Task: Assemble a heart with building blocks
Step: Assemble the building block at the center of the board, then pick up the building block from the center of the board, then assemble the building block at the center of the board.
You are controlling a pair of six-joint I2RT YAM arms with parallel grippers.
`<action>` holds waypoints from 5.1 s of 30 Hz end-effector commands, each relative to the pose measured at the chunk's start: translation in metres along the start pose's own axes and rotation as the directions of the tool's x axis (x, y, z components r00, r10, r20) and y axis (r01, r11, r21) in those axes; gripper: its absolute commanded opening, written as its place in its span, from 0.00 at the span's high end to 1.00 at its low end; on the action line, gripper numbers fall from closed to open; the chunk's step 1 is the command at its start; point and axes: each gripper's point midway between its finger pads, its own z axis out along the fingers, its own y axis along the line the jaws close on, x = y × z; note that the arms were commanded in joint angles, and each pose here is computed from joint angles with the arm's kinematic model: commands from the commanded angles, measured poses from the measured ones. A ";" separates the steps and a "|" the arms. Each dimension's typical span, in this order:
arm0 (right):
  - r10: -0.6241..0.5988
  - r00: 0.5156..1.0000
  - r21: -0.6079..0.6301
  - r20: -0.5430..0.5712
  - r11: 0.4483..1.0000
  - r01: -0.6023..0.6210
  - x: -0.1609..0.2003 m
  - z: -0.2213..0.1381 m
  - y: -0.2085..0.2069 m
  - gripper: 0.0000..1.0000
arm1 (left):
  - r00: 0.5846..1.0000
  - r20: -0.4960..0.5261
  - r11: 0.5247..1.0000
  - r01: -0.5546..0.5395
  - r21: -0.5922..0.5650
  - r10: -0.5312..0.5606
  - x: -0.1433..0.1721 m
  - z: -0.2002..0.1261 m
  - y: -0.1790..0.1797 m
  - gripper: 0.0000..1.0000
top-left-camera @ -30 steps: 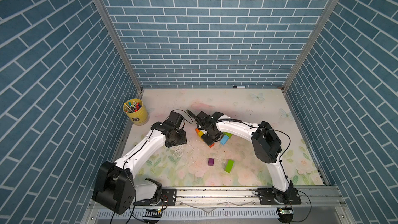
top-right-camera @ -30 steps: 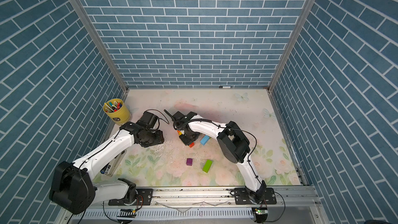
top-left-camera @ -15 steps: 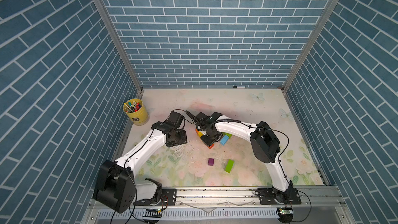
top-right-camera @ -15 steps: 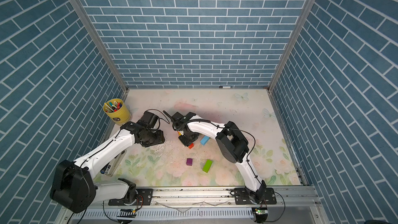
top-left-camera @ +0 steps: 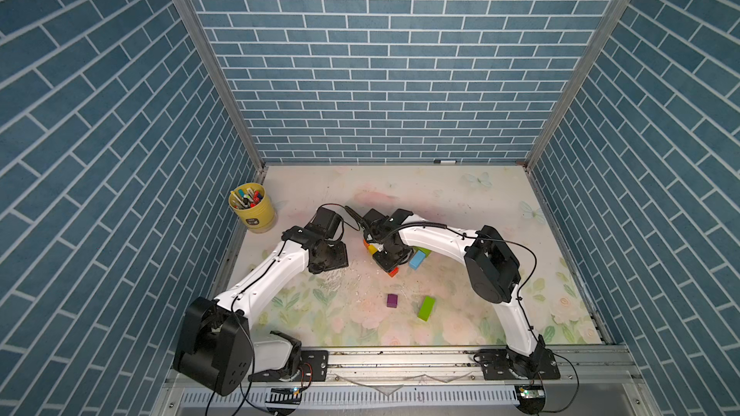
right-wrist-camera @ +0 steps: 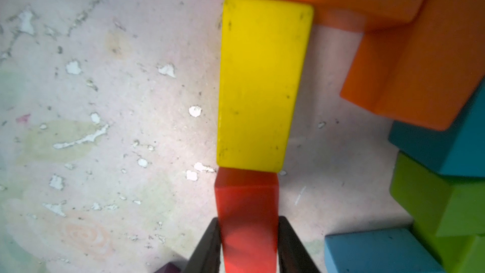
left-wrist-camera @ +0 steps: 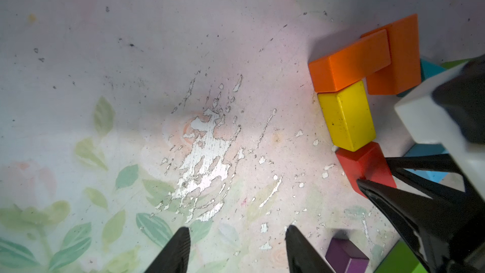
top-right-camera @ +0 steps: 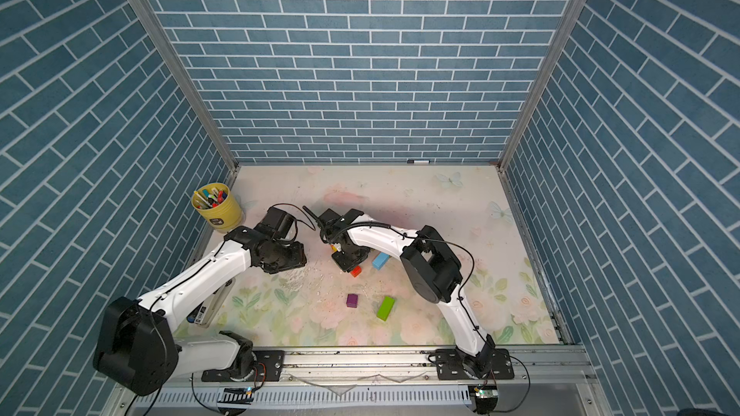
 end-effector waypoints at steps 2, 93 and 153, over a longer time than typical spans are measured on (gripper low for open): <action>-0.011 1.000 0.025 -0.003 1.000 0.011 0.002 -0.005 -0.003 0.67 | 1.000 -0.003 1.000 0.002 -0.011 -0.002 0.003 0.000 0.005 0.39; 0.837 0.405 0.086 0.370 0.403 -0.911 0.226 -0.149 -0.176 0.73 | 0.581 -0.210 0.607 -0.790 0.085 0.786 0.148 0.070 -0.226 0.78; 0.833 0.414 0.095 0.368 0.410 -0.907 0.216 -0.151 -0.181 0.75 | 0.622 -0.217 0.649 -0.757 0.077 0.752 0.058 0.086 -0.198 0.53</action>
